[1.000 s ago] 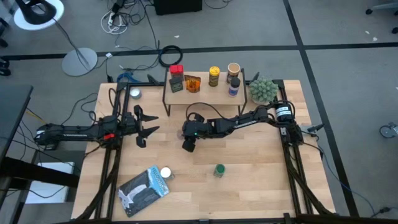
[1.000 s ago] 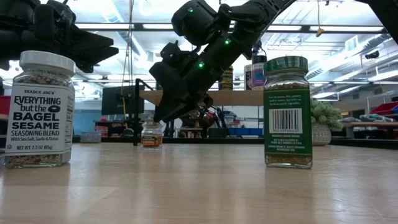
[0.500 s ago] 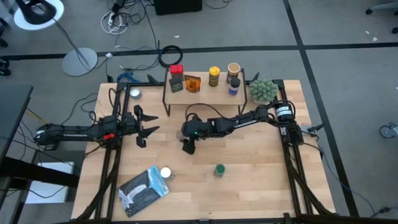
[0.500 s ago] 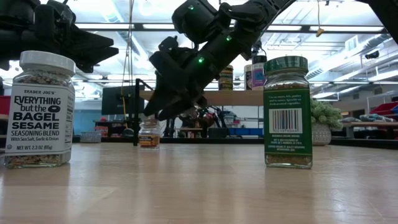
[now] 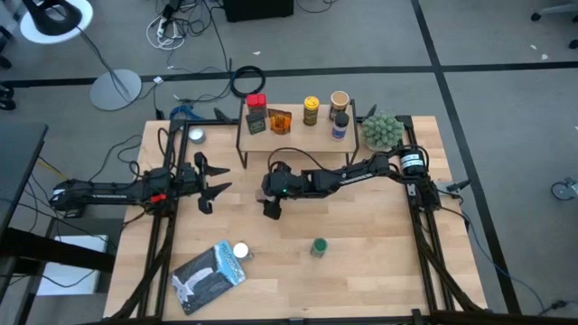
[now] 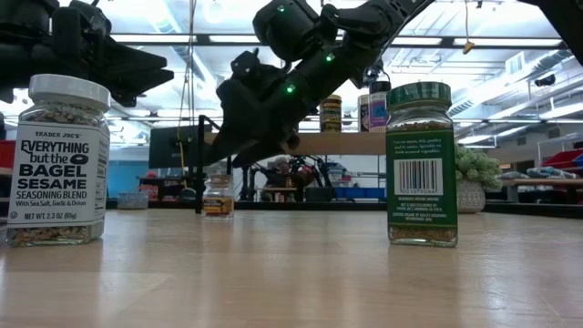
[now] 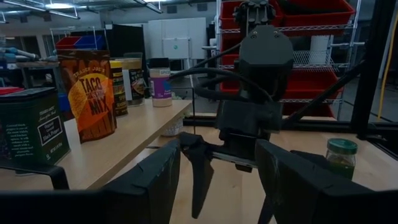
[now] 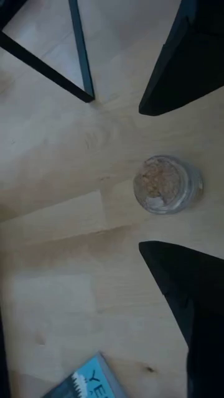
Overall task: Shelf spices
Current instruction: Put the brown seasoning on the shelf
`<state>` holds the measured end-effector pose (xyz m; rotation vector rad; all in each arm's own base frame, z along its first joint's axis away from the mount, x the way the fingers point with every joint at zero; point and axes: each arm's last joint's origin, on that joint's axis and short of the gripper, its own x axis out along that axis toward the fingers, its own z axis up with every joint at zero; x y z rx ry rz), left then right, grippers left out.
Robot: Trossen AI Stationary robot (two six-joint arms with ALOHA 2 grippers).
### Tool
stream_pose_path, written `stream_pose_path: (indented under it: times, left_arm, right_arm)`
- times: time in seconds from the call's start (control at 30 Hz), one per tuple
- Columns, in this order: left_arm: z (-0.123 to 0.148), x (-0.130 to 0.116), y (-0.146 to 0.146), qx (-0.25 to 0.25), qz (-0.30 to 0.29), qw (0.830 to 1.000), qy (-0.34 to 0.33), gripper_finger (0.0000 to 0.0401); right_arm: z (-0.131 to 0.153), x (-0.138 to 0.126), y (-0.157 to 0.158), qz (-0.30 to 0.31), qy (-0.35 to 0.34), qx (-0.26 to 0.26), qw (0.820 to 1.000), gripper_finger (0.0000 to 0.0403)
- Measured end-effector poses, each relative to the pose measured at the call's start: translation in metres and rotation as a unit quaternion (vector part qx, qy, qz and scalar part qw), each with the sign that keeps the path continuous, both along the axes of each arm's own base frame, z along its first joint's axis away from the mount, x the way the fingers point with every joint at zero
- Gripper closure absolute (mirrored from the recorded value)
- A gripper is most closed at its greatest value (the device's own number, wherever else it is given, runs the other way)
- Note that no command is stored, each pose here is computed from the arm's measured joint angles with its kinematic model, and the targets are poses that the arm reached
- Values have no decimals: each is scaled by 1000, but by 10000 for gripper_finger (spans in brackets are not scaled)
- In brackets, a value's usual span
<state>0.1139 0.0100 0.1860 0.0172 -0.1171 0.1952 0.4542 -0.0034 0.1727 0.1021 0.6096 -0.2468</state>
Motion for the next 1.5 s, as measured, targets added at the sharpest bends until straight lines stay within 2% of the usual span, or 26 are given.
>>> stream_pose_path:
  times: [0.17,0.3,0.4,0.43,0.53,0.6,0.73,0.87,1.27,1.37,1.5]
  left_arm:
    - [0,0,0,0,2,1000,0,187]
    - [0,0,0,1,3,1000,0,187]
    - [0,0,0,1,3,1000,0,187]
    - [0,0,0,2,4,1000,0,187]
    - [0,0,0,2,4,1000,-1,187]
    - [0,0,0,1,4,1000,-1,187]
    - [0,0,0,1,4,1000,0,187]
    - [0,0,0,1,4,1000,1,187]
    - [0,0,0,1,5,1000,1,187]
    - [0,0,0,1,5,1000,0,187]
    - [0,0,0,1,5,1000,0,187]
  right_arm:
    - [0,0,2,4,3,-14,1000,69]
    - [0,1,-2,-2,-8,29,1000,81]
    - [0,1,2,3,-6,5,1000,91]
    - [-4,1,3,1,-1,-2,1000,93]
    - [-12,3,4,3,-1,25,1000,95]
    - [-18,9,3,7,-15,22,1000,95]
    - [-41,10,4,6,7,22,1000,96]
    - [-35,12,4,7,-13,14,1000,96]
    - [-37,11,3,-2,-3,6,1000,98]
    - [-37,11,2,-5,-2,3,1000,112]
    - [-38,11,2,-6,2,2,1000,157]
